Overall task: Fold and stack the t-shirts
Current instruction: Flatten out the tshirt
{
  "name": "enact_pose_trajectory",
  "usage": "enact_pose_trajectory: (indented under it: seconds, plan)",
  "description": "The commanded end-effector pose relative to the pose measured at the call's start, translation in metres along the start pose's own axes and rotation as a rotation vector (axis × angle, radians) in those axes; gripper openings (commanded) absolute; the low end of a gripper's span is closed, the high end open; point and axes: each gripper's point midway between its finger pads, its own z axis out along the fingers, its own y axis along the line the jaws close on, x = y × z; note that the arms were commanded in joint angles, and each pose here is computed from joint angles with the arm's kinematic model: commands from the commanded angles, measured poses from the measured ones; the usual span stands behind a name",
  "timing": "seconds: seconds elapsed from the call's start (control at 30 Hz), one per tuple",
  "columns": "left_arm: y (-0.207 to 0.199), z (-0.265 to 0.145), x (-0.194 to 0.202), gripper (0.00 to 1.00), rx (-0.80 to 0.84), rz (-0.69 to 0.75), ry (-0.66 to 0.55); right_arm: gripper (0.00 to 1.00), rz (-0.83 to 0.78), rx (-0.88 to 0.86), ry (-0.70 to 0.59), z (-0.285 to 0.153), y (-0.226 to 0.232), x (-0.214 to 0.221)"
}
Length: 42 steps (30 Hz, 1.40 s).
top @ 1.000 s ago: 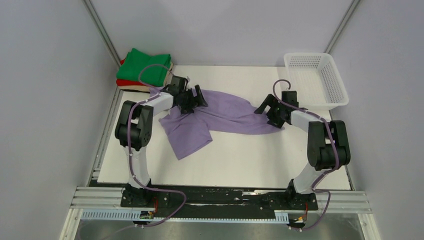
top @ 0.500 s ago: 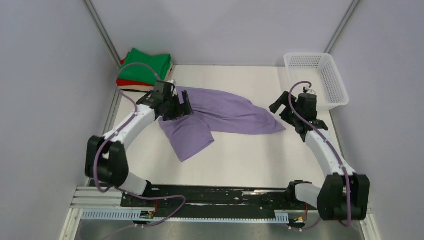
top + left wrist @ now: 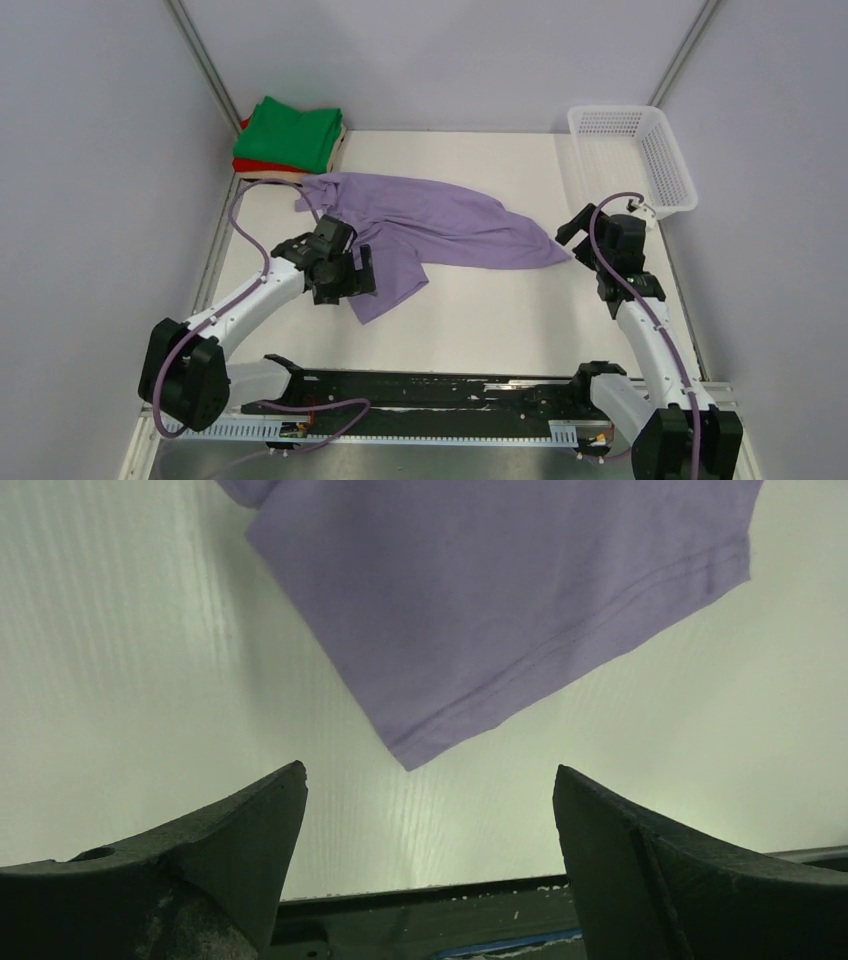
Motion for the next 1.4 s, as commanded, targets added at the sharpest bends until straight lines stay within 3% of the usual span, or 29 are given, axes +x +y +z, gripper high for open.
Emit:
enact_pose_trajectory:
  seconds: [0.0, 0.2, 0.4, 0.63, 0.87, 1.0, 1.07, 1.13, 1.17, 1.23, 1.37]
  plan:
    - [-0.016, 0.017, 0.01, 0.99, 0.007, 0.003, 0.029, 1.0, 0.013, 0.007, -0.044, 0.0, 0.0, -0.012]
    - [-0.019, 0.054, 0.023, 0.88, -0.026, 0.061, 0.097, 1.0, 0.0, 0.011, -0.022, 0.004, -0.002, -0.007]
    - [-0.013, 0.066, 0.03, 0.76, -0.059, 0.087, 0.135, 1.0, -0.006, 0.026, -0.017, 0.006, -0.005, -0.005]
    - [0.017, 0.055, 0.042, 0.74, -0.235, 0.132, 0.175, 1.0, -0.007, 0.044, -0.018, 0.008, -0.009, -0.005]
    - [0.016, 0.06, 0.059, 0.7, -0.292, 0.179, 0.202, 1.0, -0.008, 0.057, -0.01, 0.011, -0.011, -0.003]
    - [0.01, 0.072, 0.061, 0.59, -0.281, 0.168, 0.207, 1.0, -0.008, 0.066, -0.016, 0.011, -0.012, -0.004]
    - [0.008, 0.076, 0.063, 0.47, -0.271, 0.16, 0.21, 1.0, 0.0, 0.077, -0.021, 0.011, -0.015, -0.004]
    - [0.009, 0.078, 0.063, 0.3, -0.277, 0.152, 0.206, 1.0, 0.011, 0.095, -0.03, 0.011, -0.018, -0.006]
    - [0.01, 0.078, 0.062, 0.15, -0.284, 0.15, 0.201, 1.0, 0.016, 0.106, -0.033, 0.01, -0.02, -0.006]
    - [0.014, 0.074, 0.057, 0.0, -0.314, 0.139, 0.171, 1.0, 0.027, 0.131, -0.032, 0.011, -0.024, -0.007]
    - [0.021, 0.063, 0.038, 0.0, -0.344, 0.119, 0.053, 1.0, 0.052, 0.207, -0.011, 0.012, -0.038, -0.005]
